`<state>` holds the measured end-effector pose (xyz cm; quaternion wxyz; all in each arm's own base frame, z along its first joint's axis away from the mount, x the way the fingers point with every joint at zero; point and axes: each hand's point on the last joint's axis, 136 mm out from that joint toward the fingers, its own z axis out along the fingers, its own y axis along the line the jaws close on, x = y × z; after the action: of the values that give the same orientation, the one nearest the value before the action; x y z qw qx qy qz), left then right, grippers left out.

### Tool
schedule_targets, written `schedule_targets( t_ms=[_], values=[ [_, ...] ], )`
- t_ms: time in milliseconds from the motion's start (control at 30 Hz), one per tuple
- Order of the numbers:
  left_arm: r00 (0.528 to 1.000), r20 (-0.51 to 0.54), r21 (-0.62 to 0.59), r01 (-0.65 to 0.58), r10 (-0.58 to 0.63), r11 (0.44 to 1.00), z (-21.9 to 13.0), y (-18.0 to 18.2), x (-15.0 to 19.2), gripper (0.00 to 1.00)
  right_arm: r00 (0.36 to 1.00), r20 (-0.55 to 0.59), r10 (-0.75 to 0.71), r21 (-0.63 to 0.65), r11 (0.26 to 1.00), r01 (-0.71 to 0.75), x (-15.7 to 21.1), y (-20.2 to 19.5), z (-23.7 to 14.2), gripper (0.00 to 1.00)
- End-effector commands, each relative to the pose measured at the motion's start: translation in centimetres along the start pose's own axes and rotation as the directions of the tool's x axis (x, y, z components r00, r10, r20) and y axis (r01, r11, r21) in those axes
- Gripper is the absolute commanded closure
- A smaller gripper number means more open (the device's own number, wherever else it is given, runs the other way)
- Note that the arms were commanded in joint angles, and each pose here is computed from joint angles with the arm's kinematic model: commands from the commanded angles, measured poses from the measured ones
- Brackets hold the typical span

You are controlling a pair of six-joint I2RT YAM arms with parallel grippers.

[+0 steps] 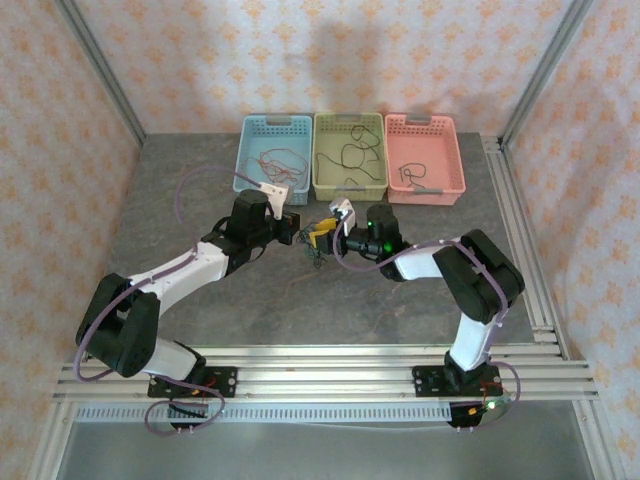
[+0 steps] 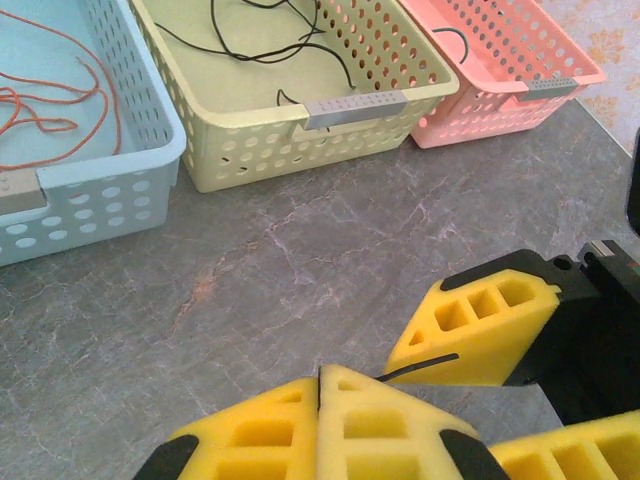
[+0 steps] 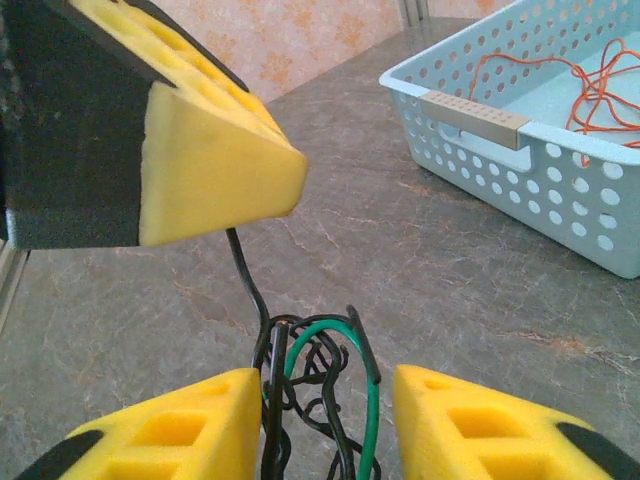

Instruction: Untangle the cables

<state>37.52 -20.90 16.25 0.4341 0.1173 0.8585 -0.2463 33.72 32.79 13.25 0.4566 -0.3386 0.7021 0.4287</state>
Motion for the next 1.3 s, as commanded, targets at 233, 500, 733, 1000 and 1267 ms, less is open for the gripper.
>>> schedule_targets(
  t_ms=[233,500,733,1000,1267],
  values=[
    [0.998,0.026,0.04,-0.057,0.056,0.998,-0.3,-1.5,-0.7,1.0,0.994,0.094,-0.049,0.056,0.997,0.044,-2.5,-0.5,-0.1,1.0],
    [0.998,0.033,0.005,-0.055,0.055,0.998,-0.5,-1.0,-0.7,1.0,0.971,0.241,0.004,0.342,0.936,-0.089,-4.9,-6.4,-4.1,1.0],
    [0.996,0.078,-0.029,-0.049,0.051,0.998,-1.3,-0.5,-1.2,1.0,0.866,0.473,0.161,0.372,0.855,-0.362,-6.1,-11.6,-9.1,1.0],
    [0.99,0.136,-0.058,-0.042,0.05,0.997,-2.5,0.0,-1.7,1.0,0.758,0.612,0.224,0.339,0.792,-0.508,-5.9,-14.4,-12.5,1.0],
    [0.968,0.247,-0.126,-0.007,0.039,0.992,-4.8,1.6,-2.6,1.0,0.73,0.652,0.203,0.433,0.692,-0.578,-4.5,-16.6,-15.2,1.0]
  ],
)
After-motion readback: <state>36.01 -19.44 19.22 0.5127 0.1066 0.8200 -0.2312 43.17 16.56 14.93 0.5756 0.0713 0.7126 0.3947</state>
